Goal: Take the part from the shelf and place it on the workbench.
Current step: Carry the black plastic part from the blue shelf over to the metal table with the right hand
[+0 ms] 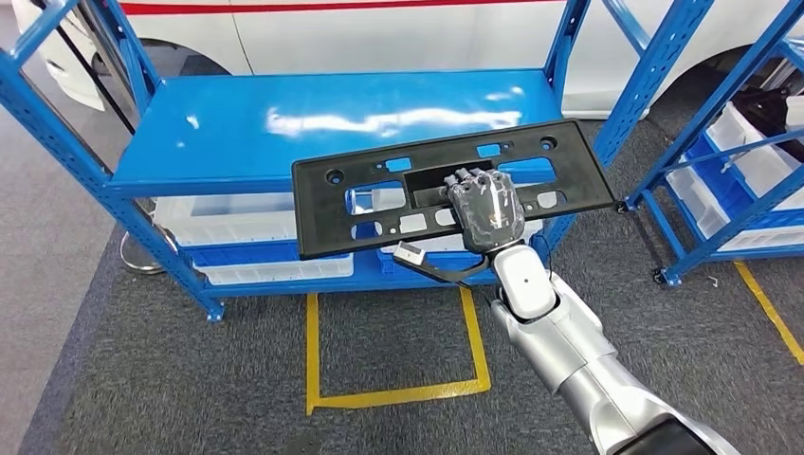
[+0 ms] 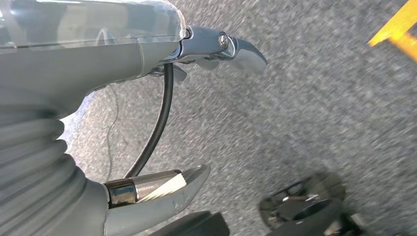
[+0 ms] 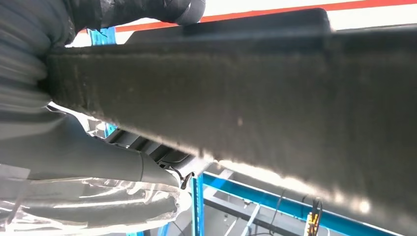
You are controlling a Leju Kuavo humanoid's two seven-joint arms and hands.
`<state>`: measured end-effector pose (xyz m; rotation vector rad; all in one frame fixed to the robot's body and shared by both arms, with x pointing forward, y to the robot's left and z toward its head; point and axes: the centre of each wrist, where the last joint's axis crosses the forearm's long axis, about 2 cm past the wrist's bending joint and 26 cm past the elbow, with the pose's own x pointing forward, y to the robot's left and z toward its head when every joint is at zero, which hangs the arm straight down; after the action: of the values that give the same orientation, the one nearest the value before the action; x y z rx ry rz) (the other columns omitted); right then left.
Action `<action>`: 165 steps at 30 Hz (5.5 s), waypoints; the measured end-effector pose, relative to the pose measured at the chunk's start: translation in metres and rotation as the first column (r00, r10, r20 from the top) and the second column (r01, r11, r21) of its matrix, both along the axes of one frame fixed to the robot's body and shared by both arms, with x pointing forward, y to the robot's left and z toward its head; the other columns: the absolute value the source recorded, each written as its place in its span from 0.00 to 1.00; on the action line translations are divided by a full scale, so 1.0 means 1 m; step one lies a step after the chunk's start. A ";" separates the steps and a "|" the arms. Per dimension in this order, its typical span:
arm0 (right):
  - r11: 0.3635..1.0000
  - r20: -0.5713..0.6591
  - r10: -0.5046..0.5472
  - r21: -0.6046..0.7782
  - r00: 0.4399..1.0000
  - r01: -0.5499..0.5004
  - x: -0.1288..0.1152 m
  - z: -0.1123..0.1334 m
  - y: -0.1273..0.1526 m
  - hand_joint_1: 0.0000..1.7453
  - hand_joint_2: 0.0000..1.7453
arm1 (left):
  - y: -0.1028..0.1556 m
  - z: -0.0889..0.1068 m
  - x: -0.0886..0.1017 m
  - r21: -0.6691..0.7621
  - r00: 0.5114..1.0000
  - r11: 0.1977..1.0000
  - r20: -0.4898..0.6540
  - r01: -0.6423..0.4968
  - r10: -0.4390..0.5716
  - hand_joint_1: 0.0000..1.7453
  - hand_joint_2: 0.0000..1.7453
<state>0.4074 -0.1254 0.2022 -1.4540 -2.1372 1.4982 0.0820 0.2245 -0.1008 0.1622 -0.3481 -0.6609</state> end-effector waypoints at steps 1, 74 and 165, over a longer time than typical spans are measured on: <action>1.000 -0.002 -0.002 0.000 1.000 0.002 0.000 -0.001 -0.001 1.00 1.00 | 0.000 0.000 -0.001 0.000 1.000 1.000 -0.001 0.000 0.000 0.00 1.00; 1.000 -0.115 0.001 0.031 0.993 0.002 -0.001 -0.019 -0.006 1.00 1.00 | 0.002 -0.001 -0.003 0.010 1.000 1.000 0.003 -0.009 0.009 0.00 1.00; 0.980 -0.118 -0.146 0.120 0.982 0.160 0.007 -0.018 -0.037 1.00 1.00 | 0.011 0.003 0.018 0.034 0.999 0.999 0.038 0.002 -0.003 0.00 1.00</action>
<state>0.4148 -0.1628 0.1841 -1.4224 -1.9700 1.3282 0.1001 0.2354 -0.0983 0.2069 -0.3734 -0.6668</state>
